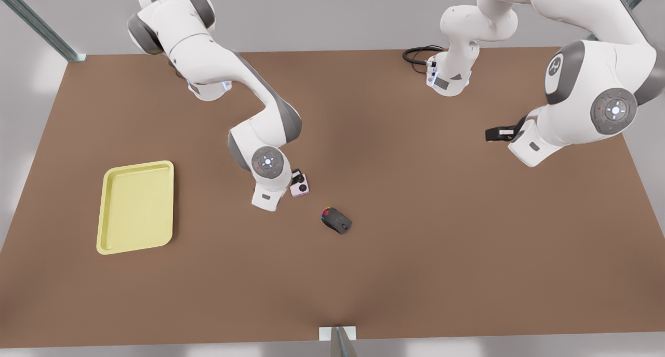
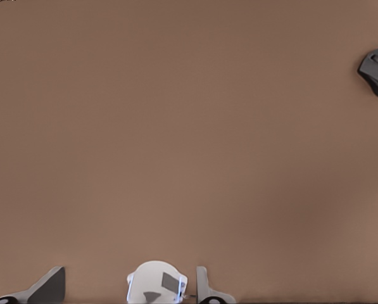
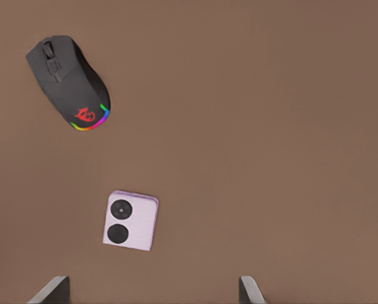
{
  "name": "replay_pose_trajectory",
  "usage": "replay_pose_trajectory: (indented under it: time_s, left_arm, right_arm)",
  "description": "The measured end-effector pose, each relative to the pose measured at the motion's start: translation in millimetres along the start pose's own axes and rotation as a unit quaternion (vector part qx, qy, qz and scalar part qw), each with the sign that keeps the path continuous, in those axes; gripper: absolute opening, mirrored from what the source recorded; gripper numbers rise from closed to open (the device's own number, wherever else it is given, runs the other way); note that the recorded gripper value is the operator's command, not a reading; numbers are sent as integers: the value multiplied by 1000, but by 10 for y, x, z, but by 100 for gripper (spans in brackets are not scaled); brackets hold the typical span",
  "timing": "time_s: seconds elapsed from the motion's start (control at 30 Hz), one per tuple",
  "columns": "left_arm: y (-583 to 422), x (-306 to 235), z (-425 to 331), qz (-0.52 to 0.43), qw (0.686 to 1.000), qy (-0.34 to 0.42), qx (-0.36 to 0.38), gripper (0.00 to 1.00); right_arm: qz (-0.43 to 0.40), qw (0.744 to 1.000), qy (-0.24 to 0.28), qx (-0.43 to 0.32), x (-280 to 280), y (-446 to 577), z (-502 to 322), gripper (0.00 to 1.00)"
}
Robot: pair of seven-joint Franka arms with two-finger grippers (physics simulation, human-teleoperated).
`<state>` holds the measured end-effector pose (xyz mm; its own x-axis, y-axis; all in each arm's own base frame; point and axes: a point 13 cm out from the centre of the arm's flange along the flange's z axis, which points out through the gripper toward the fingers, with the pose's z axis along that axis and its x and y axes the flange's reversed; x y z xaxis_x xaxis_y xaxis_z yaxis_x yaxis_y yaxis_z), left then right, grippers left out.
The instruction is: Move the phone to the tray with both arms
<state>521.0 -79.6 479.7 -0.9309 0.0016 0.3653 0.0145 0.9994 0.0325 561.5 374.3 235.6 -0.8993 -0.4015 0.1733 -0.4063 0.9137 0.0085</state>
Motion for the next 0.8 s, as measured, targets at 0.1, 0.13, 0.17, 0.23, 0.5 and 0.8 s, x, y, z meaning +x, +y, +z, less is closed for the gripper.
replay_pose_trajectory:
  time_s: [0.1, 0.13, 0.17, 0.23, 0.5, 0.8]
  left_arm:
    - [-7, 6, 13, 29, 1000, 3, 0, 100]
    - [-7, 1, 21, 37, 999, 5, 0, 100]
    - [-7, -3, 28, 45, 999, 6, 0, 100]
    - [-5, -5, 31, 59, 998, 7, 1, 100]
    - [-13, -13, 26, 104, 995, 5, 1, 100]
    - [-15, -23, 27, 135, 991, 3, 2, 100]
  right_arm:
    - [34, 999, -9, -7, -184, 217, 424, 100]
    - [45, 999, -14, -10, -225, 295, 513, 100]
    - [53, 998, -15, -13, -217, 390, 594, 100]
    - [72, 997, -8, -16, -75, 479, 837, 100]
    - [133, 990, -25, -33, 20, 535, 1372, 100]
    - [121, 992, -11, -30, 332, 547, 1805, 100]
